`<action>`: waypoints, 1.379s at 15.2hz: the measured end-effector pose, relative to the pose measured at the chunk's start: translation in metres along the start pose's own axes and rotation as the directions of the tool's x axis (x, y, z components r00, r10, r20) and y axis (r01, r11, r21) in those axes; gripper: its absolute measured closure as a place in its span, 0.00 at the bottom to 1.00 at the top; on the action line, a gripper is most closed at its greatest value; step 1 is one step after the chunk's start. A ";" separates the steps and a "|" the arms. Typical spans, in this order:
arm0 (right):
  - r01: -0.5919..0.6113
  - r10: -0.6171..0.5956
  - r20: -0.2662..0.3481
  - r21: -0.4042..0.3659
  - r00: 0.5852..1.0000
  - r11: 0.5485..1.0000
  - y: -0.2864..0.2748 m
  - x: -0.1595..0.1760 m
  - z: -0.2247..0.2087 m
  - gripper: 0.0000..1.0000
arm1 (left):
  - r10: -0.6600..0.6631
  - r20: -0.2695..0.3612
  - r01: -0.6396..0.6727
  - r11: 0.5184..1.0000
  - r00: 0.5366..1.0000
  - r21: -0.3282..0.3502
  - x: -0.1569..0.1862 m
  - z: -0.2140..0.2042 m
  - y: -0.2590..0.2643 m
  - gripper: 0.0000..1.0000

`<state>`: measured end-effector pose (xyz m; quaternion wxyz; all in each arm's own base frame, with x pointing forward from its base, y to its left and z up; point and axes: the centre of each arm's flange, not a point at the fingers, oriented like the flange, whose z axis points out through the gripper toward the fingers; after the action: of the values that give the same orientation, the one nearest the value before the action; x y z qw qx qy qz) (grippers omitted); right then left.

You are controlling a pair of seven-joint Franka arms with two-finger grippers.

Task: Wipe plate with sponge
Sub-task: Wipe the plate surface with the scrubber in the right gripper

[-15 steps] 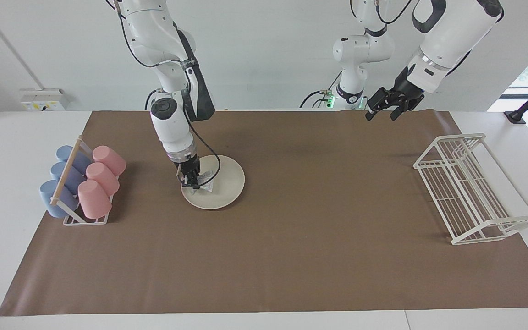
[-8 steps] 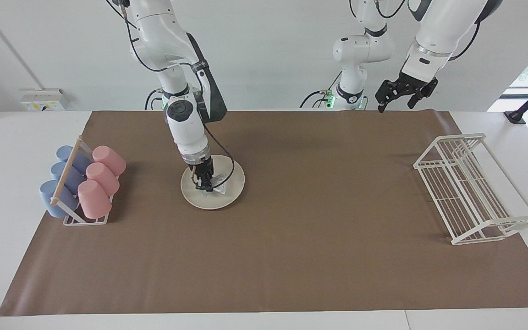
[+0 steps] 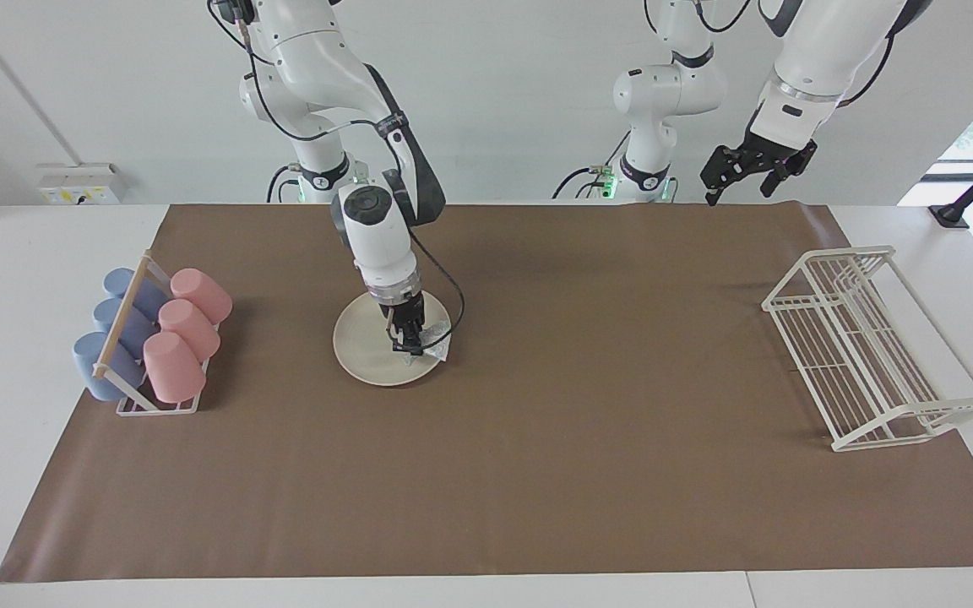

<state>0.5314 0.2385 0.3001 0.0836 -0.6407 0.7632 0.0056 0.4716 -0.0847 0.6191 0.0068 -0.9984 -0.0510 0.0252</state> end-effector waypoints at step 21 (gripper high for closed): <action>0.200 -0.201 -0.037 -0.036 0.979 0.979 -0.024 0.098 -0.007 0.88 | -0.089 -0.033 0.088 0.996 0.996 -0.023 -0.008 -0.021 -0.036 0.00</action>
<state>0.5383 0.1371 0.2961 0.0578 -0.7157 0.6960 -0.0037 0.4610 -0.0504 0.6411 -0.0022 -0.9954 -0.0952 0.0072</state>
